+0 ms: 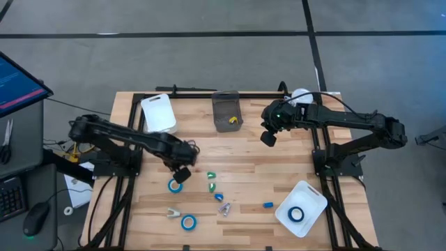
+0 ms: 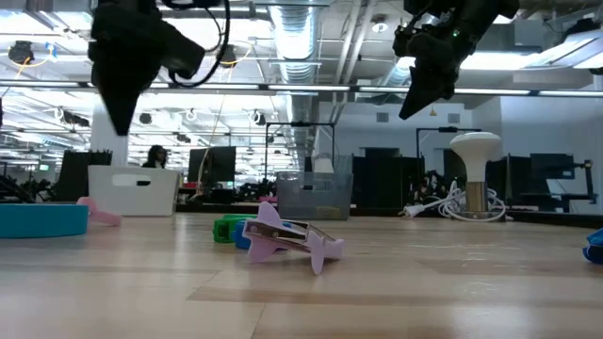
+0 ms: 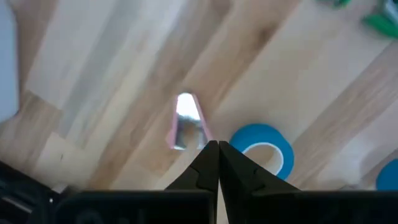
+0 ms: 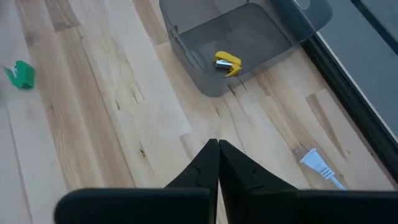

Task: Pick and place Stapler, Stapler remover, tape
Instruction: Put the top pink staple remover into the top white bin

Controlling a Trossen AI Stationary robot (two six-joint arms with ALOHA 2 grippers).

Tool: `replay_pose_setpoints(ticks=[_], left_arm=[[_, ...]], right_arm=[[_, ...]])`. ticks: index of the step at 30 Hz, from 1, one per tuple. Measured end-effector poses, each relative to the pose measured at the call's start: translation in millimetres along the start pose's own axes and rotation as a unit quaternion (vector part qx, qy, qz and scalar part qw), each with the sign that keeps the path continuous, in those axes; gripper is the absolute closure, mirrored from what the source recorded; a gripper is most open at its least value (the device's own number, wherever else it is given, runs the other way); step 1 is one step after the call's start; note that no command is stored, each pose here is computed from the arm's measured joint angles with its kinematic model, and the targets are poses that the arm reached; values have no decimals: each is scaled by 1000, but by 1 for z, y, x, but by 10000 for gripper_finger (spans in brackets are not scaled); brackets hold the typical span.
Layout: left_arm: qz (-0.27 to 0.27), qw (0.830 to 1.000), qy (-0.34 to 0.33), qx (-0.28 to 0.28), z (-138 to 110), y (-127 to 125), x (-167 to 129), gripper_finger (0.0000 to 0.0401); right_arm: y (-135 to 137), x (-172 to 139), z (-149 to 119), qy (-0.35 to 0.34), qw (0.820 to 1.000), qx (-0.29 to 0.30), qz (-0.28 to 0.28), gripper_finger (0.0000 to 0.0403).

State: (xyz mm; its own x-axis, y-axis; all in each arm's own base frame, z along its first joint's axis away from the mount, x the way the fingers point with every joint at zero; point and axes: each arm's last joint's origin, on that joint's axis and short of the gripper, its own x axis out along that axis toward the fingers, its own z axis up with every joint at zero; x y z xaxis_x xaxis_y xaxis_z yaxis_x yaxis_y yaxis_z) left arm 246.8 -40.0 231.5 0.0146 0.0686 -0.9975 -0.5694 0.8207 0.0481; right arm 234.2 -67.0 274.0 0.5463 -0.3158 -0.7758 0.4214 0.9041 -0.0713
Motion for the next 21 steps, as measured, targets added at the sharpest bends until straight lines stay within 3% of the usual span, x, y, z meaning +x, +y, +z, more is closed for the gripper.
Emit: replay_pose_setpoints(ticks=[4, 8, 15, 21], left_arm=[[20, 999, 26, 38, 5, -18, 13, 399], [45, 997, 37, 50, 7, -18, 24, 399], [53, 997, -11, 49, 13, -13, 24, 395], [50, 998, 13, 22, 17, 1, 35, 341]], right_arm=[[0, 0, 0, 0, 1000, 0, 0, 402], [0, 0, -1, 3, 1000, 0, 0, 402], [0, 0, -2, 9, 1000, -2, 0, 402], [1, 0, -2, 10, 1000, -2, 3, 402]])
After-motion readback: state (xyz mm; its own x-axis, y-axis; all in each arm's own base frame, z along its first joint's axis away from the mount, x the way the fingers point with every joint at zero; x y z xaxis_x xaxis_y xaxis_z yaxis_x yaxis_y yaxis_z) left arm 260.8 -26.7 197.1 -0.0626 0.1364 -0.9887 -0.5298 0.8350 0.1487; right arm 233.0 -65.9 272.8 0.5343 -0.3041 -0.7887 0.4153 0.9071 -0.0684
